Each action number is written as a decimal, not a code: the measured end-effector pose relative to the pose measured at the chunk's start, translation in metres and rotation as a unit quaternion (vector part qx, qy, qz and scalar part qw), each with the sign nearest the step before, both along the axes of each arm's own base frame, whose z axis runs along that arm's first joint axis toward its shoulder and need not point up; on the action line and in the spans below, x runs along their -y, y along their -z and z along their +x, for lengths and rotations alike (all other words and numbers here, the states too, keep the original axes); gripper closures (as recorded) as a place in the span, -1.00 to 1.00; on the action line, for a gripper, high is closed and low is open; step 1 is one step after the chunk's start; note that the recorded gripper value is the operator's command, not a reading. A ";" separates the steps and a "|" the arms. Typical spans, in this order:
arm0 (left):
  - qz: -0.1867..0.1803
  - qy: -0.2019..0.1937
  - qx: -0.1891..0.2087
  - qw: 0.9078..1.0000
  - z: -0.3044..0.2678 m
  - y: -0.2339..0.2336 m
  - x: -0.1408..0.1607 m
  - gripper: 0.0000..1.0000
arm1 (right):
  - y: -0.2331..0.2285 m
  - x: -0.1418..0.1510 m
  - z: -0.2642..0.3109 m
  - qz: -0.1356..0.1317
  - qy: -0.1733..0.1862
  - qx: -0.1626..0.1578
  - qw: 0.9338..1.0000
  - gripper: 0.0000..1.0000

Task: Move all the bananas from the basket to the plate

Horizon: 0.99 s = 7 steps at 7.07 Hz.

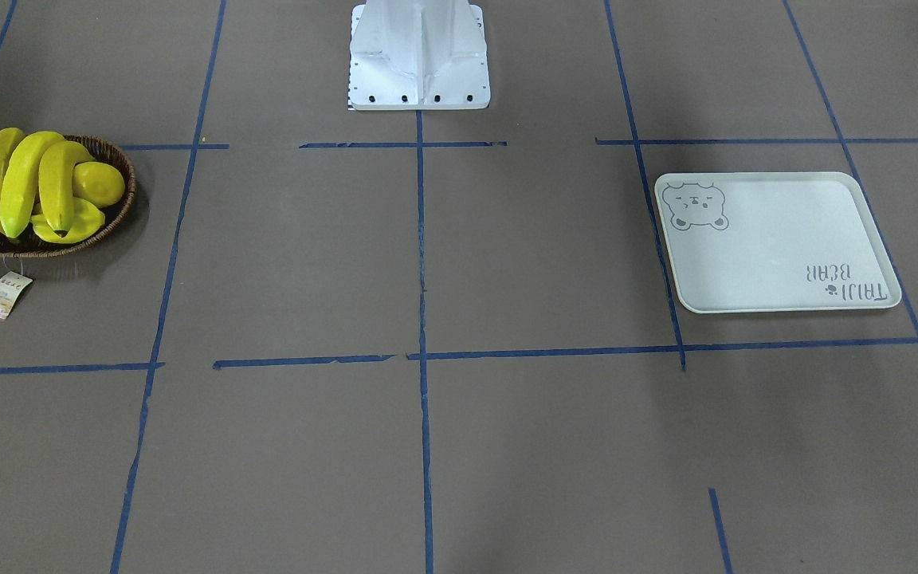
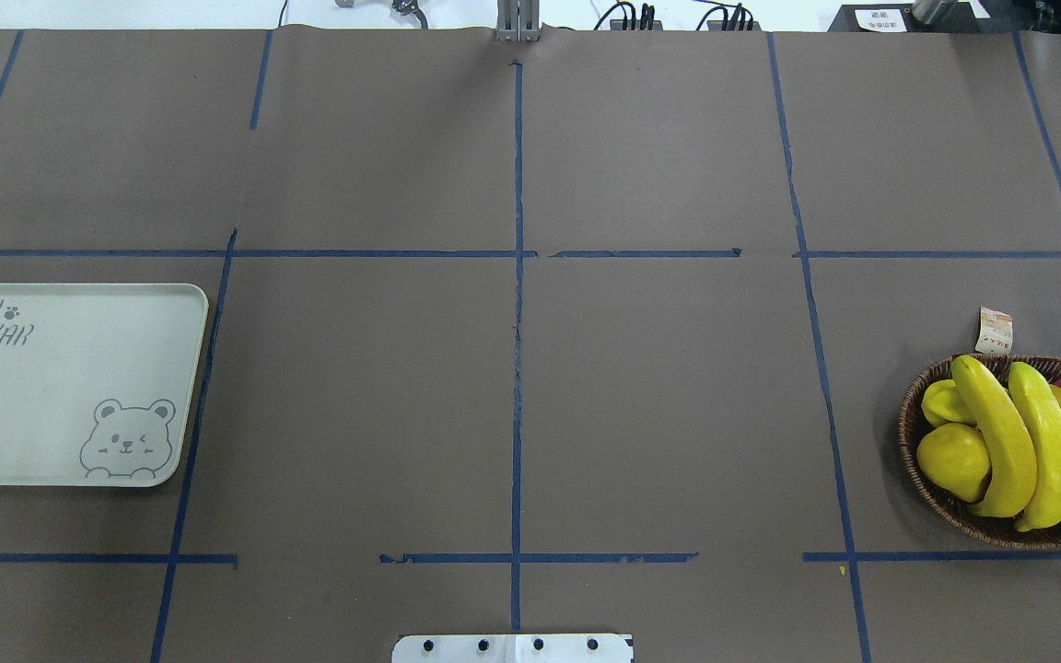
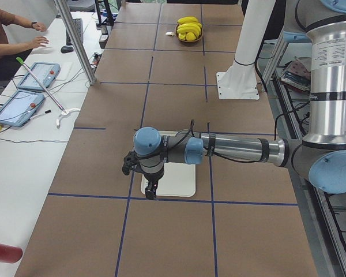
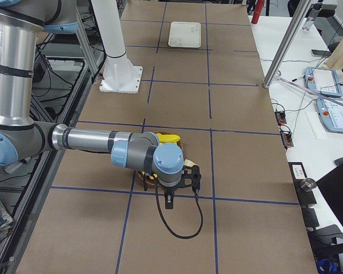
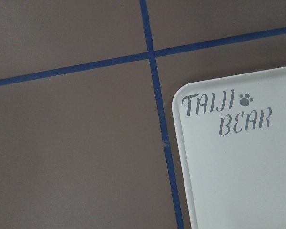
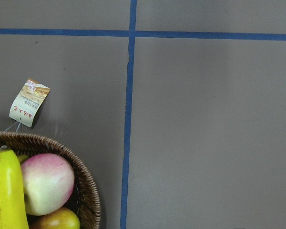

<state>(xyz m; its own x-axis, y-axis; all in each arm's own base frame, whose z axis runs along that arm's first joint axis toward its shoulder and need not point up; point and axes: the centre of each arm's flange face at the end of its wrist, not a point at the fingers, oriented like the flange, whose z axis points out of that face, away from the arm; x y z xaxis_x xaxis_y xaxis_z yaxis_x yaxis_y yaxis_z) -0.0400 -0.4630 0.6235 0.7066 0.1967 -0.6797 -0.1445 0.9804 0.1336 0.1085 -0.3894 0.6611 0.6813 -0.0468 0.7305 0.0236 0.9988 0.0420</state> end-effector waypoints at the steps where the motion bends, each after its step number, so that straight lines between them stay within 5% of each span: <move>1: 0.007 -0.002 0.000 1.000 0.002 0.007 0.001 -1.00 | 0.007 0.001 0.000 0.007 -0.001 0.000 1.000 -0.99; 4: 0.034 -0.006 -0.039 0.999 0.010 0.044 0.001 -1.00 | 0.048 0.002 -0.003 0.044 -0.003 0.016 0.999 -0.99; 7: 0.035 -0.009 -0.058 0.998 0.013 0.047 -0.001 -1.00 | 0.064 -0.001 -0.015 0.038 -0.012 0.051 0.998 -0.99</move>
<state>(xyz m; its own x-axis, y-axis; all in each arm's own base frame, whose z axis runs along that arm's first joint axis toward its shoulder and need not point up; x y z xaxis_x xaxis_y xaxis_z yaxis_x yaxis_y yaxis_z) -0.0267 -0.4622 0.5767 0.6207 0.2586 -0.7402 -0.1415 0.9655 0.2187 0.0937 -0.3882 0.5974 0.6059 -0.0887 0.7906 -0.0083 0.9930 0.1178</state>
